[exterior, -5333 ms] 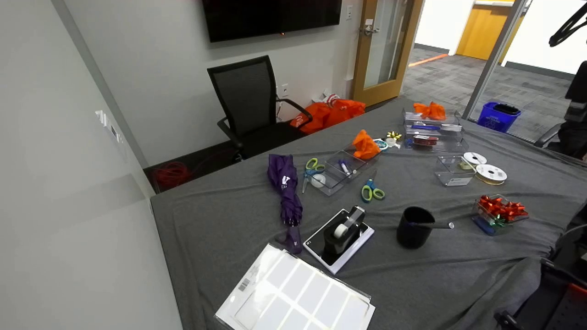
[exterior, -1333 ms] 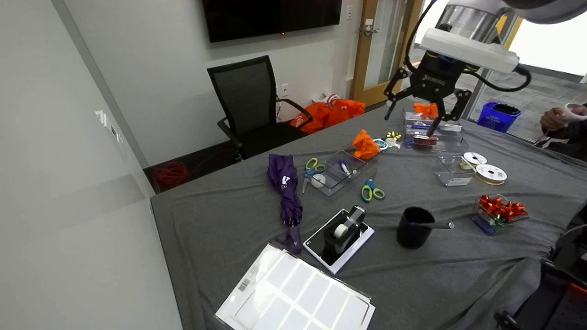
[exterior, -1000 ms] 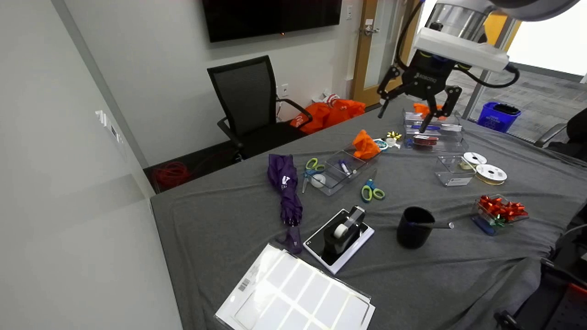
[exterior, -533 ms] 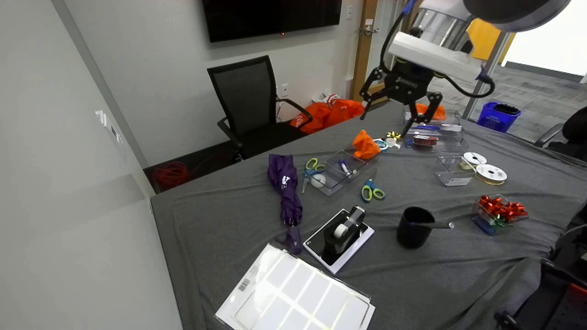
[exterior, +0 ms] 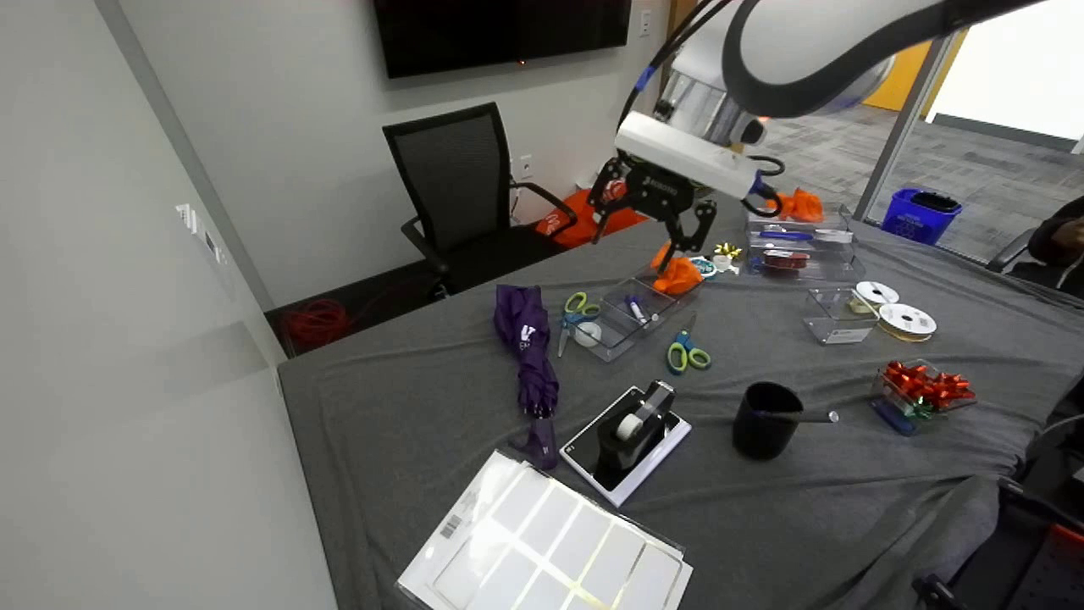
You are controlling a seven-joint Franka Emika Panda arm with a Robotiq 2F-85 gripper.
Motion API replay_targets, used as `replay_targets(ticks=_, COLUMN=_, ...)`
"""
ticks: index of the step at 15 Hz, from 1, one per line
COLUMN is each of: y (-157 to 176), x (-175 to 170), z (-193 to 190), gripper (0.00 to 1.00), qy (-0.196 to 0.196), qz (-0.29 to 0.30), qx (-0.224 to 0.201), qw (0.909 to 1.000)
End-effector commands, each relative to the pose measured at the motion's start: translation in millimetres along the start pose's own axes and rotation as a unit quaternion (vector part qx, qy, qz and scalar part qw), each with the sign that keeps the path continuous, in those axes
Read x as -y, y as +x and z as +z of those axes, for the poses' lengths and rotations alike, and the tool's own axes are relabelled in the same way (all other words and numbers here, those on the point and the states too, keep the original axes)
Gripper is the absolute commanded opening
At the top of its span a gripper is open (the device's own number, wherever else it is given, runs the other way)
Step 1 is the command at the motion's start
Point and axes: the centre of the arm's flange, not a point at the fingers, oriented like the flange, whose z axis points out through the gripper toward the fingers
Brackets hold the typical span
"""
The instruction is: Move the umbrella to the left
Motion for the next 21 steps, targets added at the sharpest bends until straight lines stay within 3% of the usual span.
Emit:
replay_targets(ticks=1, y=13, x=37, z=35, gripper=1.0, qy=-0.01, qz=-0.048, qx=-0.014, qw=0.9987)
replay_targets(ticks=4, y=18, x=52, z=60, gripper=1.0, qy=-0.03, qz=-0.121, qx=-0.013, qw=0.9921)
replay_targets(ticks=7, y=23, x=59, z=78, gripper=1.0, qy=-0.056, qz=-0.196, qx=-0.019, qw=0.9788)
replay_targets(ticks=8, y=25, x=59, z=81, gripper=1.0, qy=-0.06, qz=-0.198, qx=-0.032, qw=0.9778)
replay_targets(ticks=9, y=16, x=42, z=76, gripper=1.0, qy=-0.045, qz=-0.17, qx=-0.02, qw=0.9842)
replay_targets(ticks=14, y=21, x=49, z=82, gripper=1.0, qy=-0.05, qz=-0.185, qx=-0.031, qw=0.9809)
replay_targets(ticks=21, y=15, x=68, z=188, gripper=1.0, qy=-0.126, qz=-0.238, qx=-0.05, qw=0.9617)
